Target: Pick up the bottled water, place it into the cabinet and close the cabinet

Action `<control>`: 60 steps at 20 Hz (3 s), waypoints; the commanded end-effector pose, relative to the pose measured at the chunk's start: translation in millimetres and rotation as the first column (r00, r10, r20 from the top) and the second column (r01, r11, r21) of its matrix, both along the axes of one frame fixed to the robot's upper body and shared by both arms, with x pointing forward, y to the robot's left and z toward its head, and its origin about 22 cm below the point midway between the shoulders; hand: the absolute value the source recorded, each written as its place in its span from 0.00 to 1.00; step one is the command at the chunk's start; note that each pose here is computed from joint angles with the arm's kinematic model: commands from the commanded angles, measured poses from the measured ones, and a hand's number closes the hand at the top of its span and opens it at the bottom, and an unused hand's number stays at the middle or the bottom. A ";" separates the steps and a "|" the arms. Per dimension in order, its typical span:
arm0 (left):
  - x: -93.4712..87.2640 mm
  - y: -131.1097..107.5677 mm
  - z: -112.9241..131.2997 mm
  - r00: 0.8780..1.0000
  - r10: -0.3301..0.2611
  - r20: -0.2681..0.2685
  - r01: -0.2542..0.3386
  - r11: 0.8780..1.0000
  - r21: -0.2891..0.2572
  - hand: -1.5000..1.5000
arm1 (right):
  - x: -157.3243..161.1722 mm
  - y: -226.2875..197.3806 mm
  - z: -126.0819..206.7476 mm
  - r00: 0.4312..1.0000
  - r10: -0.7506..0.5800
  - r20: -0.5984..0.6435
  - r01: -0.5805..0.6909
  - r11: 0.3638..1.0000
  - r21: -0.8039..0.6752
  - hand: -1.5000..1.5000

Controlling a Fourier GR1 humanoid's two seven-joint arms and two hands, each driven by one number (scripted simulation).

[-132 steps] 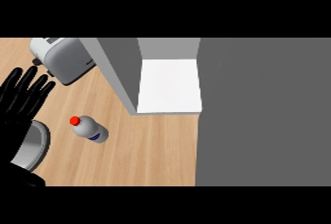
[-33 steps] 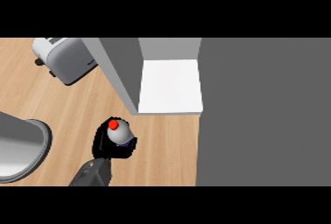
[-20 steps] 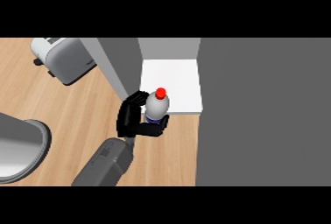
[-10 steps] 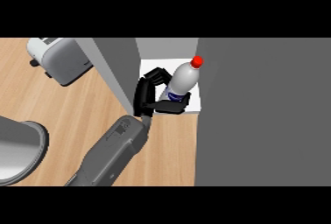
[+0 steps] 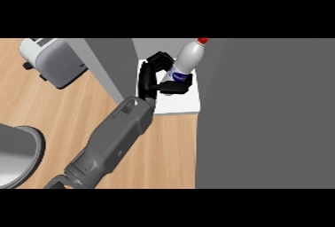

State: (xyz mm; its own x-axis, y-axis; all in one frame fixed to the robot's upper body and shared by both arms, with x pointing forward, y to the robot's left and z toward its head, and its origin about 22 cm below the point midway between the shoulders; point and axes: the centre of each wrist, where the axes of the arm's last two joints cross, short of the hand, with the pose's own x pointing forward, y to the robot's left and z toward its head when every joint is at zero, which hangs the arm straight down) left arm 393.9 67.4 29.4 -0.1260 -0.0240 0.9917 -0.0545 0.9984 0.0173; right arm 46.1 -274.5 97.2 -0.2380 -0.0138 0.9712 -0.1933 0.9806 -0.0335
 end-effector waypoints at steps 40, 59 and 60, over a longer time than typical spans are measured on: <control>47.4 23.4 34.6 0.971 0.019 0.238 -0.024 1.000 0.018 0.00 | -5.2 -4.8 2.6 0.993 0.110 0.048 -0.114 0.990 0.084 0.00; -13.9 6.1 -13.7 0.964 -0.153 0.216 0.192 0.966 -0.171 0.00 | -6.6 12.7 20.0 0.998 0.052 0.031 -0.054 0.994 0.090 0.00; -21.9 1.5 -16.4 0.958 -0.180 0.222 0.222 0.958 -0.180 0.00 | -11.2 16.8 25.4 0.998 0.051 0.033 -0.054 0.994 0.100 0.00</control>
